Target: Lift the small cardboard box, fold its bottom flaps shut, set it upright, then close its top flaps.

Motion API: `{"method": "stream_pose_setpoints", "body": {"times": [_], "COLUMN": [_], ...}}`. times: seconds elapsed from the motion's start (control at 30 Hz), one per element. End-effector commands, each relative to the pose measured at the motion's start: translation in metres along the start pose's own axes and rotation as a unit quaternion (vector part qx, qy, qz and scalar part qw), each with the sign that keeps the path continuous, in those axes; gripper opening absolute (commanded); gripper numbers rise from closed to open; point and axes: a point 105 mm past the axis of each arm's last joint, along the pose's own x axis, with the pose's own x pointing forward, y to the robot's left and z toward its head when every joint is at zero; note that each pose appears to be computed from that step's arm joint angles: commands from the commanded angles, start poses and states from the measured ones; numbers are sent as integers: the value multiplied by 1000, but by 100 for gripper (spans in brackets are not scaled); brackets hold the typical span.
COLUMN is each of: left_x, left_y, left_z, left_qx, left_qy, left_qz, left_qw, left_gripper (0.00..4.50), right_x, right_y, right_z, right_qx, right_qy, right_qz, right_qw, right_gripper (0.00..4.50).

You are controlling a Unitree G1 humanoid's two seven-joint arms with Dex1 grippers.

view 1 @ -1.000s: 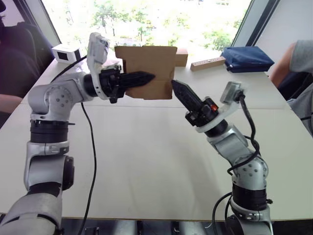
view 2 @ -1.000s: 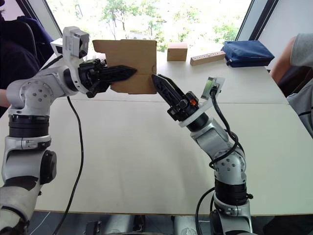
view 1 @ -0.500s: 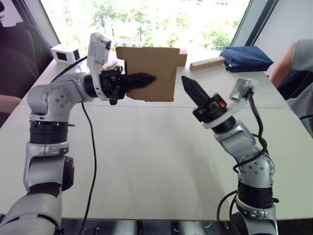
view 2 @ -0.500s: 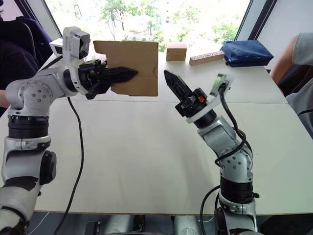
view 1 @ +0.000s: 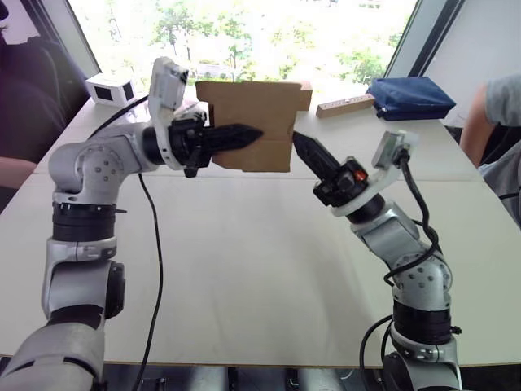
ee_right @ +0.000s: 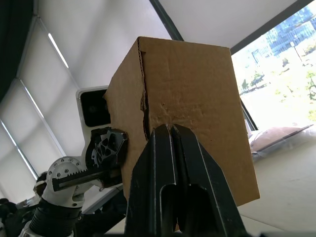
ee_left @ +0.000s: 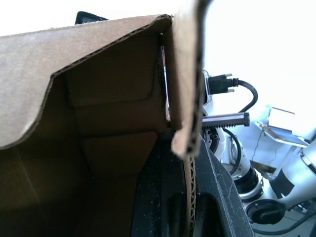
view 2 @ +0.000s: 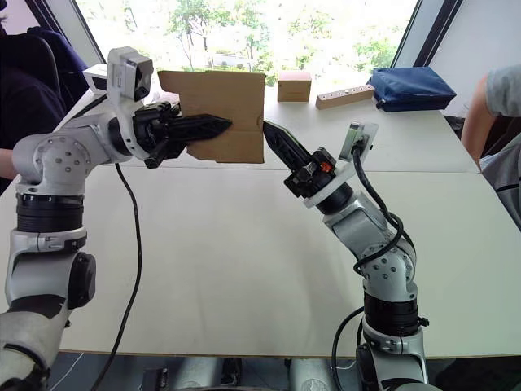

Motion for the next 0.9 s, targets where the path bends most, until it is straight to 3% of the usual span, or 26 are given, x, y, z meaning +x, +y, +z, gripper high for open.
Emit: {"method": "stream_pose_setpoints", "body": {"times": [0.03, 0.33, 0.4, 0.53, 0.63, 0.67, 0.73, 0.9], "left_x": [10, 11, 9, 13, 18, 20, 24, 37], "left_y": [-9, -8, -7, -7, 4, 10, 18, 12], "left_z": [-1, -3, 1, -5, -27, -38, -55, -81], "left_qx": [11, 11, 18, 95, 165, 174, 182, 183], "left_qy": [11, 20, 30, 168, 308, 378, 469, 581], "left_qz": [-27, -27, -22, -12, 5, 8, 13, -27], "left_qw": [1000, 999, 999, 981, 937, 909, 864, 793], "left_gripper": [0, 0, 0, 0, 0, 0, 0, 0], "right_x": [7, 5, -9, -61, -93, -107, -120, -130], "right_y": [21, 19, 9, 1, 5, 3, 0, 7], "right_z": [-8, -12, -1, 5, -7, -12, -13, -21], "right_qx": [-2, -12, -23, -49, -64, -85, -122, -187], "right_qy": [24, 35, 26, 102, 209, 260, 311, 387], "right_qz": [50, 44, 9, -44, -52, -64, -82, -82], "right_qw": [998, 998, 999, 993, 974, 960, 939, 899], "right_gripper": [4, 4, 4, 4, 4, 4, 4, 4]}}
